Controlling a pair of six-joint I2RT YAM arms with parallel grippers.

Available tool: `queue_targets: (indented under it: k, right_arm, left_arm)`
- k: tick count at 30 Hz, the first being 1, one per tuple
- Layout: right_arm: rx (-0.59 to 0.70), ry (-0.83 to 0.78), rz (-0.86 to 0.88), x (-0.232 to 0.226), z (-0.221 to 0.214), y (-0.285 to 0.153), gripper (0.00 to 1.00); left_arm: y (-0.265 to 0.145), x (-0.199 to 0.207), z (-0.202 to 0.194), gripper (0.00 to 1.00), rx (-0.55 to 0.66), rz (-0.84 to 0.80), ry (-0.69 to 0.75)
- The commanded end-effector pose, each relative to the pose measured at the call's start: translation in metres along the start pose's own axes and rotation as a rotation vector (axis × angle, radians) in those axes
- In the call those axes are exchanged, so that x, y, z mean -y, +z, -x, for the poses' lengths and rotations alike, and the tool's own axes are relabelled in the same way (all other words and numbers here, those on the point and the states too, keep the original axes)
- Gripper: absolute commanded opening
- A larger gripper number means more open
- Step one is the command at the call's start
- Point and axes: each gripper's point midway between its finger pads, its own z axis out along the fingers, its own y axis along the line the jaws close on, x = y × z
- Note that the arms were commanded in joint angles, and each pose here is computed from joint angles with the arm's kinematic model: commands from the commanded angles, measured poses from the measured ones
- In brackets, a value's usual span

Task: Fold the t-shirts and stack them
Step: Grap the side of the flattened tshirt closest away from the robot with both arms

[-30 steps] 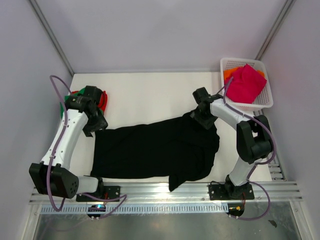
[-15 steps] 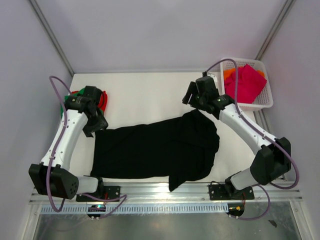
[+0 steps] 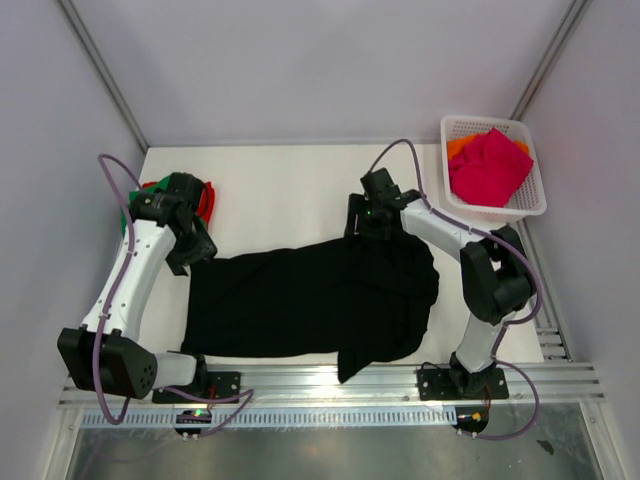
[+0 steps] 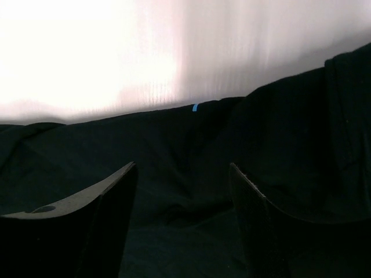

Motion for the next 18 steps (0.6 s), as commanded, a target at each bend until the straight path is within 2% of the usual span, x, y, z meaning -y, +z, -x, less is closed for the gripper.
queue_targets:
  k: [1, 18]
  right_arm:
    - [0.015, -0.041, 0.063, -0.020, 0.016, -0.004, 0.68]
    - [-0.165, -0.140, 0.188, -0.075, -0.048, 0.022, 0.68]
  left_arm:
    - [-0.005, -0.004, -0.001, 0.57, 0.021, -0.005, -0.019]
    - [-0.007, 0.001, 0.001, 0.57, 0.027, -0.023, -0.048]
